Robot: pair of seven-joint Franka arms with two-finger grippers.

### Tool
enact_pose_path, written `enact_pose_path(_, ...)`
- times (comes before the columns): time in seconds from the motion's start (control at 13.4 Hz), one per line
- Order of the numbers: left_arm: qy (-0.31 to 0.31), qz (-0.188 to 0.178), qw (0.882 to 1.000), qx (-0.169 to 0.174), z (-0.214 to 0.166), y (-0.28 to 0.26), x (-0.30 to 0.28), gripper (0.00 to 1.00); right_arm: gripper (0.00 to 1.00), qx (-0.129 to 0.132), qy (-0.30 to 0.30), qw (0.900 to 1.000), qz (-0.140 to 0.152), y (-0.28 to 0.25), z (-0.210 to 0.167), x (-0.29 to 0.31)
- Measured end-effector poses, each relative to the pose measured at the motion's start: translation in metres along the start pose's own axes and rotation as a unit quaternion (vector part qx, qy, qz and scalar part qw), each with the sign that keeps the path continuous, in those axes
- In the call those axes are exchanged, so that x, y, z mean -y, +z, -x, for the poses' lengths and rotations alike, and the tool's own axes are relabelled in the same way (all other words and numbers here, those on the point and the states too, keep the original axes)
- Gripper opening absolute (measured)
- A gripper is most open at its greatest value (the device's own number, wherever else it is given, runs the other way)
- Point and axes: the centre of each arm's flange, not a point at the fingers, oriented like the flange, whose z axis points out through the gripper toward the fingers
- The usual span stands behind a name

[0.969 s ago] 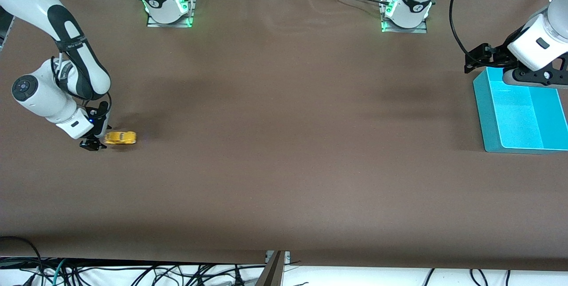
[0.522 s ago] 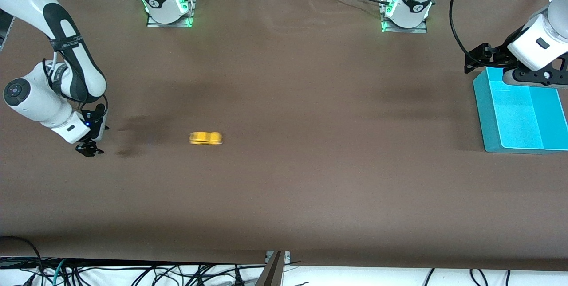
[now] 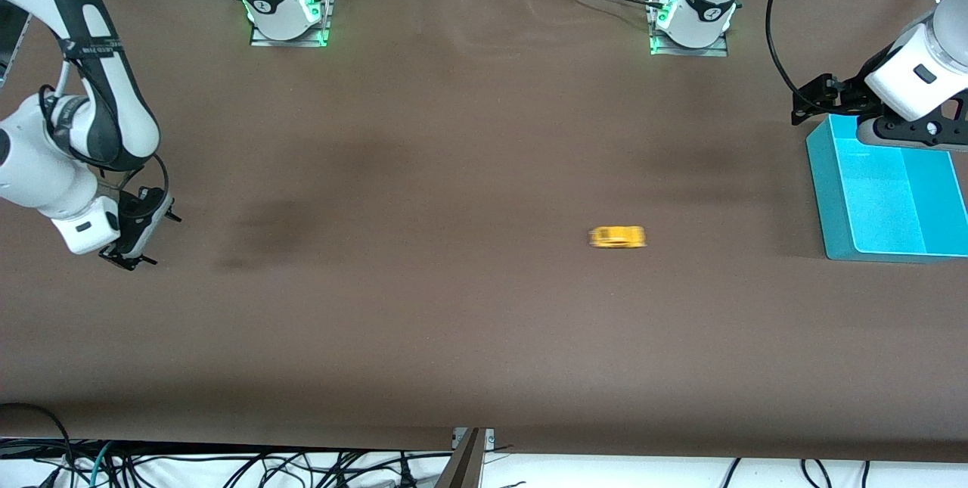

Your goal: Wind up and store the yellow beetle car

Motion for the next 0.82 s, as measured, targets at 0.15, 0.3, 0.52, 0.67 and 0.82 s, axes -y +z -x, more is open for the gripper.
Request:
enact_pose_path(0.15, 0.0, 0.0, 1.0, 0.0, 0.0, 0.0, 0.0, 1.0, 1.0, 0.005, 0.065, 0.998, -0.018, -0.026, -0.017, -0.007)
enact_pose_path(0.3, 0.0, 0.0, 1.0, 0.0, 0.0, 0.0, 0.0, 1.0, 1.0, 0.013, 0.13, 0.991, -0.033, -0.045, -0.034, -0.01)
enact_pose_path(0.52, 0.0, 0.0, 1.0, 0.0, 0.0, 0.0, 0.0, 1.0, 1.0, 0.028, 0.228, 0.972, -0.05, -0.068, -0.048, -0.013)
enact_pose_path(0.67, 0.0, 0.0, 1.0, 0.0, 0.0, 0.0, 0.0, 1.0, 1.0, 0.041, 0.272, 0.959, -0.064, -0.085, -0.054, -0.013)
enact_pose_path(0.82, 0.0, 0.0, 1.0, 0.001, 0.0, 0.0, 0.0, 1.0, 1.0, 0.059, 0.332, 0.938, -0.078, -0.102, -0.067, -0.01)
